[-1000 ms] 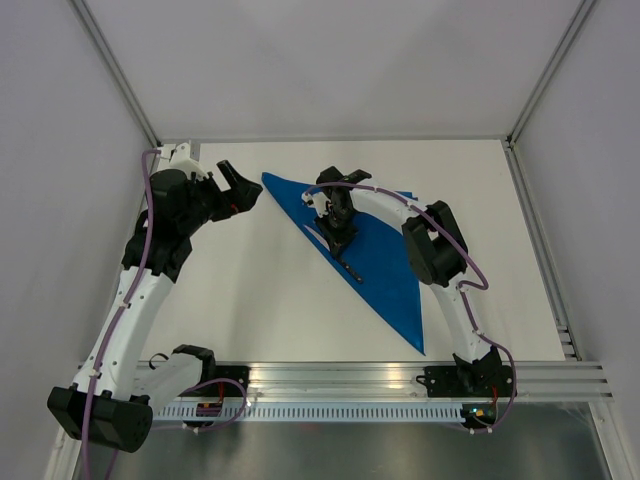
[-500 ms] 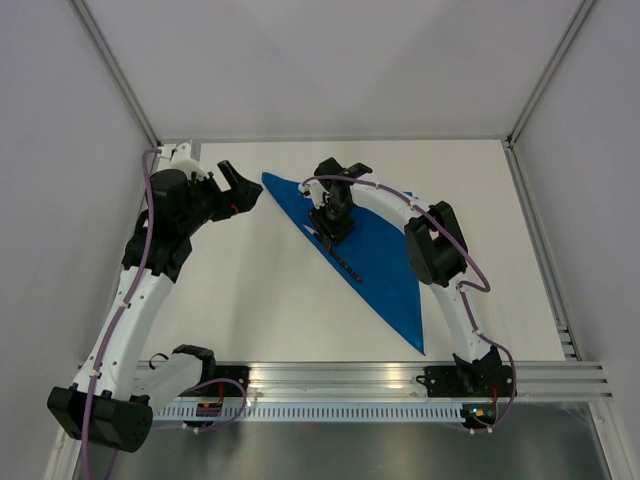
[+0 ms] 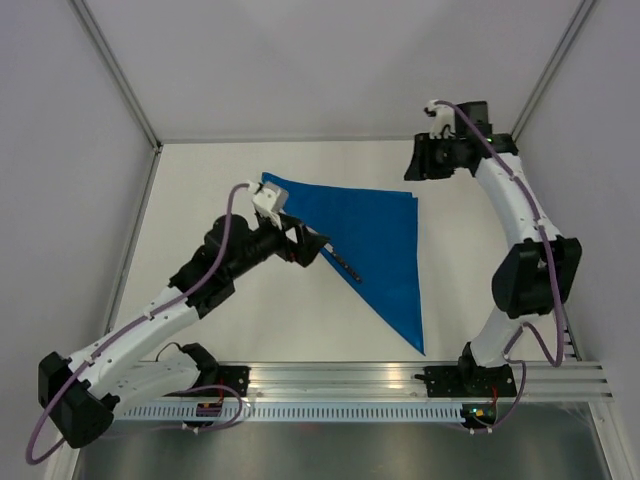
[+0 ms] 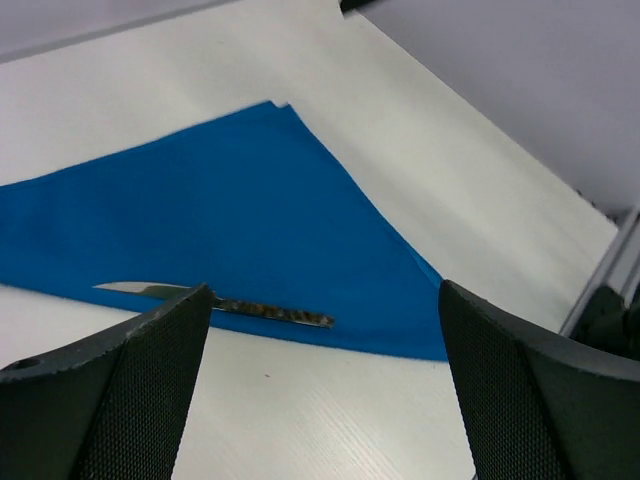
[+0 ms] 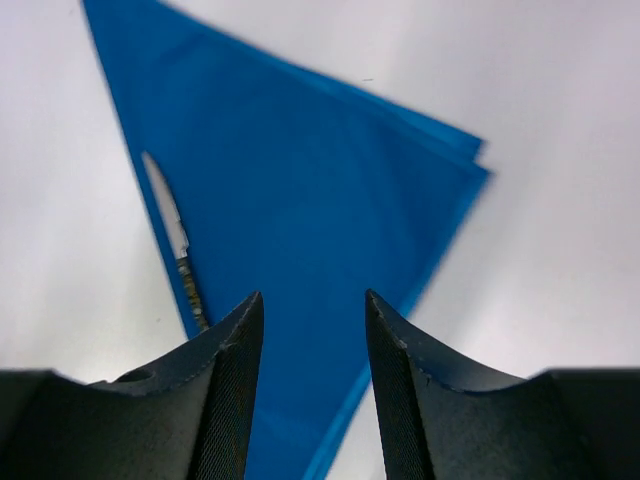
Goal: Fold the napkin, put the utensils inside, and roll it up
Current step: Place the utensil onto the napkin, then fold the napkin
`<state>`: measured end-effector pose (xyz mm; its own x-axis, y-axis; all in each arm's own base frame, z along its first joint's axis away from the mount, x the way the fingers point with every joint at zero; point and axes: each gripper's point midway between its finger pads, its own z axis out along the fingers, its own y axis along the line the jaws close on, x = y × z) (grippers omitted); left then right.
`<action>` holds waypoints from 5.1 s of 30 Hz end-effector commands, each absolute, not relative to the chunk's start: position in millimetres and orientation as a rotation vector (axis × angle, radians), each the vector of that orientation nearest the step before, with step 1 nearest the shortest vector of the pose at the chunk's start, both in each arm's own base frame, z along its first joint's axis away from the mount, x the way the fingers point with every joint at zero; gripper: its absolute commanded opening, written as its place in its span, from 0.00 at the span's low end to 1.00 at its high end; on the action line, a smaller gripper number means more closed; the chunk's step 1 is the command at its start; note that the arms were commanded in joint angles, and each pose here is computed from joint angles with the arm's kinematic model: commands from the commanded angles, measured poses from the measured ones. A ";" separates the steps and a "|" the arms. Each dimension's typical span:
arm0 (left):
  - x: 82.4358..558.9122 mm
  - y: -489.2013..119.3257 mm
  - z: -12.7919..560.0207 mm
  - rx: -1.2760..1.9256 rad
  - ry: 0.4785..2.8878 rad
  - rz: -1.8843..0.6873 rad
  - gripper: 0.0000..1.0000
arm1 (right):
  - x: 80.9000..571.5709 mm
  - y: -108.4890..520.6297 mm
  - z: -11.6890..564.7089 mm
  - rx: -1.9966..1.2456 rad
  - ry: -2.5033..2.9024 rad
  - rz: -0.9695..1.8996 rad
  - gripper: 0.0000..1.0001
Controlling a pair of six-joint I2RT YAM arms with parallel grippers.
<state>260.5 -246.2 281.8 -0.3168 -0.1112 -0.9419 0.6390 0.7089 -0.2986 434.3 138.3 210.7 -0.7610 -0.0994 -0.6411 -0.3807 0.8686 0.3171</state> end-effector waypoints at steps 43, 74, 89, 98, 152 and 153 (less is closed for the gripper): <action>75.7 -498.0 54.1 1.492 0.985 -0.453 0.67 | 418.2 18.1 190.5 0.034 2.324 0.559 0.31; 82.6 -512.6 35.4 1.477 1.037 -0.430 0.02 | 416.8 19.7 186.2 0.042 2.333 0.574 0.24; 163.4 -496.8 124.6 0.996 1.455 -0.810 0.02 | 414.8 21.7 184.7 0.035 2.340 0.590 0.23; 259.3 -432.7 139.1 0.493 1.741 -0.907 0.02 | 412.9 23.9 182.6 0.026 2.349 0.602 0.23; 398.2 -267.6 48.9 -0.390 2.122 -0.779 0.02 | 411.7 61.9 157.2 -0.132 2.439 0.558 0.23; 399.6 -266.4 49.7 -0.400 2.118 -0.783 0.02 | 411.4 62.3 156.9 -0.132 2.440 0.557 0.23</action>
